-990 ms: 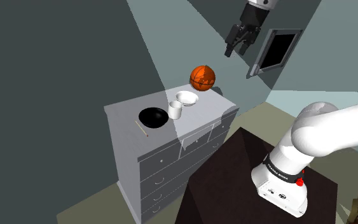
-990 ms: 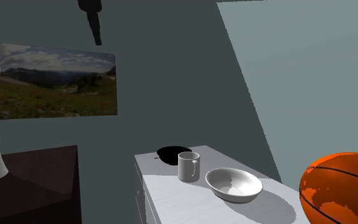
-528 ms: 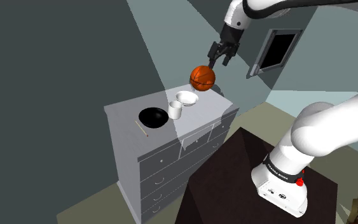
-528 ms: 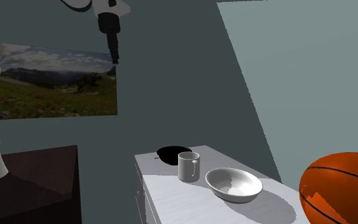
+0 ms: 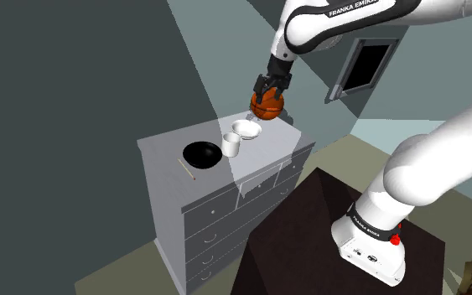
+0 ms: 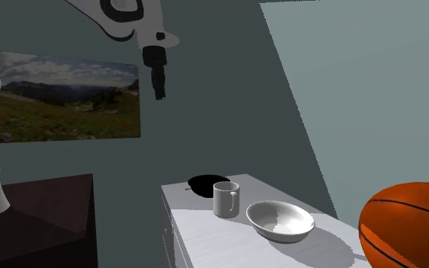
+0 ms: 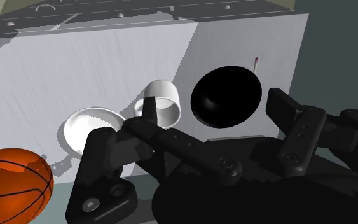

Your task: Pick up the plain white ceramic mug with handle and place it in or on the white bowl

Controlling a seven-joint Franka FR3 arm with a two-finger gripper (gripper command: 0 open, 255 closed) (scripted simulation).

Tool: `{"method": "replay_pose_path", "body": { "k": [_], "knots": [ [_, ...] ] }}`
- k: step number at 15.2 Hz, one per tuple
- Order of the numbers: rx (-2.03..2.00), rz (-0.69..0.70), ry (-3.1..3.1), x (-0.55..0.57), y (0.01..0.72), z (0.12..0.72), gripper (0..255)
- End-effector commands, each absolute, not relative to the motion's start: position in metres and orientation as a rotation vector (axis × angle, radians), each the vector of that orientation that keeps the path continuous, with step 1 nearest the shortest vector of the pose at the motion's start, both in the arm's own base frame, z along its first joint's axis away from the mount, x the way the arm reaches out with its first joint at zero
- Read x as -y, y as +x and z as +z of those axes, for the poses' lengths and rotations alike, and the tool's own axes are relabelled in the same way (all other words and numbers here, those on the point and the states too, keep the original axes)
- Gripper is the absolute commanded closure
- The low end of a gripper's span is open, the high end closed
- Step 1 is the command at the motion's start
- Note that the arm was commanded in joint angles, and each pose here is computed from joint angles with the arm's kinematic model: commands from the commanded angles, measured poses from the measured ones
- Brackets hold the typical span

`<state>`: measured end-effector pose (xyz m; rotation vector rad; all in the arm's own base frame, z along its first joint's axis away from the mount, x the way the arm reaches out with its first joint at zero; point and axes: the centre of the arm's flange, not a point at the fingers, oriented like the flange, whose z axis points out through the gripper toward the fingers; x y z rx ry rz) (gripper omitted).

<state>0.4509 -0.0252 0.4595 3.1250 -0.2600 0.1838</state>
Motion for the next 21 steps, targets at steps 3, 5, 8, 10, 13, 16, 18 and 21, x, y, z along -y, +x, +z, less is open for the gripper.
{"method": "replay_pose_path", "body": {
  "k": [3, 5, 8, 10, 13, 16, 18, 21],
  "knots": [
    [0.269, 0.169, 3.125, 0.031, 0.486, 0.418, 0],
    [0.273, 0.160, 3.125, 0.034, 0.503, 0.397, 0],
    [0.280, 0.147, 3.124, 0.039, 0.529, 0.367, 0],
    [0.284, 0.139, 3.124, 0.042, 0.546, 0.346, 0],
    [0.291, 0.126, 3.124, 0.046, 0.571, 0.315, 0],
    [0.297, 0.114, 3.124, 0.051, 0.596, 0.283, 0],
    [0.301, 0.105, 3.124, 0.054, 0.612, 0.262, 0],
    [0.308, 0.092, 3.123, 0.059, 0.636, 0.230, 0]
  ]
}}
